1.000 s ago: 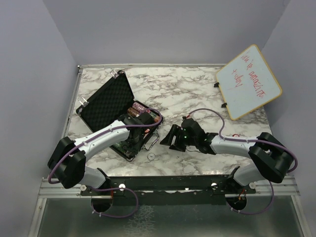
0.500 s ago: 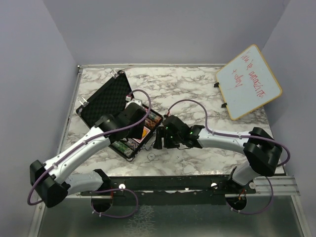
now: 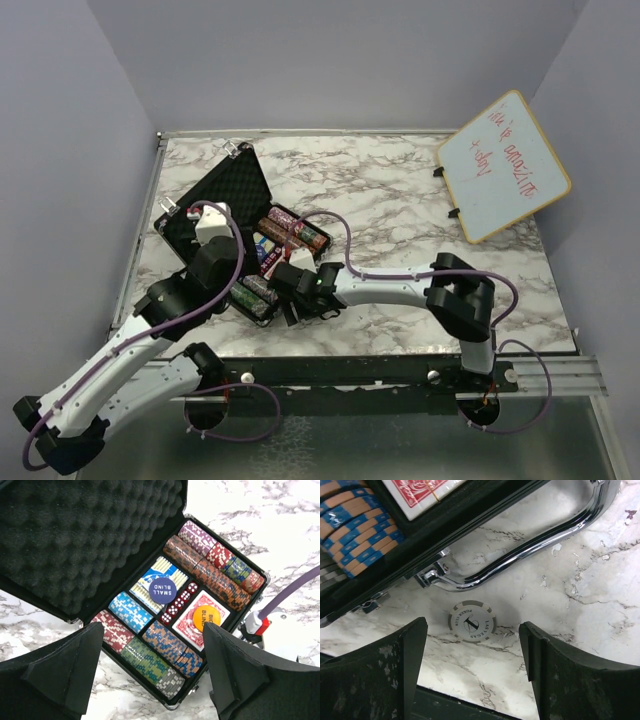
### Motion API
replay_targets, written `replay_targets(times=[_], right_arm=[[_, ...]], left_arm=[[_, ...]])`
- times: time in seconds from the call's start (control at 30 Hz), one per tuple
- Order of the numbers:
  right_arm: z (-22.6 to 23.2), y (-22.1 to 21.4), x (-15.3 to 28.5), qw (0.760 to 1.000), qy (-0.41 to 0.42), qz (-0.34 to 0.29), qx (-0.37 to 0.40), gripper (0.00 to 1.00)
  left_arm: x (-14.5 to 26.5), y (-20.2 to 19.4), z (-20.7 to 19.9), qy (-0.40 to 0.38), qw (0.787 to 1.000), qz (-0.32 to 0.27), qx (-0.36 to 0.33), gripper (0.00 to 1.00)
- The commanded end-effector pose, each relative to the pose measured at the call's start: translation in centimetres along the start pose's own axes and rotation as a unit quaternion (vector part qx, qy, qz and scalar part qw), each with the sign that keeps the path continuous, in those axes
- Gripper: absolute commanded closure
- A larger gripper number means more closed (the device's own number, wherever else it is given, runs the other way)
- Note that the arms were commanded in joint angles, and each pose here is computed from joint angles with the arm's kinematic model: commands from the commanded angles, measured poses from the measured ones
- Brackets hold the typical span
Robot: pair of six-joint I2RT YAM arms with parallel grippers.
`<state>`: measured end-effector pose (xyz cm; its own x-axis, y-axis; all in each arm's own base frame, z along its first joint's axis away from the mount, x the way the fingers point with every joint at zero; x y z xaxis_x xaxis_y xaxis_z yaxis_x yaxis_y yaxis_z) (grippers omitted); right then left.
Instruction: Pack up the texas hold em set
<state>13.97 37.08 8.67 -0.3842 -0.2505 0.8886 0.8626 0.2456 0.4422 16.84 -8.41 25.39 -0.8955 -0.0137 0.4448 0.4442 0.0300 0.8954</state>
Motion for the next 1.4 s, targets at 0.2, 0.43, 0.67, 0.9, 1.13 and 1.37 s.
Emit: replay_targets(times=[0.2, 0.43, 0.67, 0.9, 1.13, 1.37], right_arm=[[-1.3, -0.9, -1.7, 0.995, -0.083, 0.031, 0.037, 0.22], [-2.4, -2.4, -2.4, 0.993, -0.103, 0.053, 0.032, 0.32], [-2.7, -3.2, -2.9, 0.992, -0.106, 0.069, 0.028, 0.41], [-2.7, -3.3, -3.4, 0.991, -0.109, 0.077, 0.027, 0.48], [-3.3, -2.5, -3.0, 0.992, -0.110, 0.060, 0.003, 0.57], [-4.0, -1.1, -1.2, 0.994, -0.105, 0.022, -0.021, 0.58]], left_arm=[[0.5, 0.6, 1.1, 0.001, 0.997, -0.065, 0.038, 0.10], [0.4, 0.3, 0.9, -0.005, 0.998, -0.061, 0.033, 0.09], [0.1, -0.1, 0.3, -0.019, 0.998, -0.052, 0.021, 0.08], [0.0, -0.2, 0.0, -0.029, 0.998, -0.047, 0.019, 0.07], [-0.2, -0.3, -0.3, -0.035, 0.998, -0.043, 0.015, 0.07], [-0.1, -0.4, -0.8, -0.052, 0.998, -0.034, 0.020, 0.06]])
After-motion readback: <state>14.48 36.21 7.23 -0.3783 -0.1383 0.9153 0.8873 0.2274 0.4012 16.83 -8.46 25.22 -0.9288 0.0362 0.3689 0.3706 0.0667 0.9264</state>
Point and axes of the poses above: each gripper's point midway between its finger pads, its own x axis back along the fingers, its own z axis along the line the jaws close on, y = z × x, the point moved 6 cm from there along x, back along the fingers, and after that the axes turned 4 degrees about -x, right-handed, at the moved point
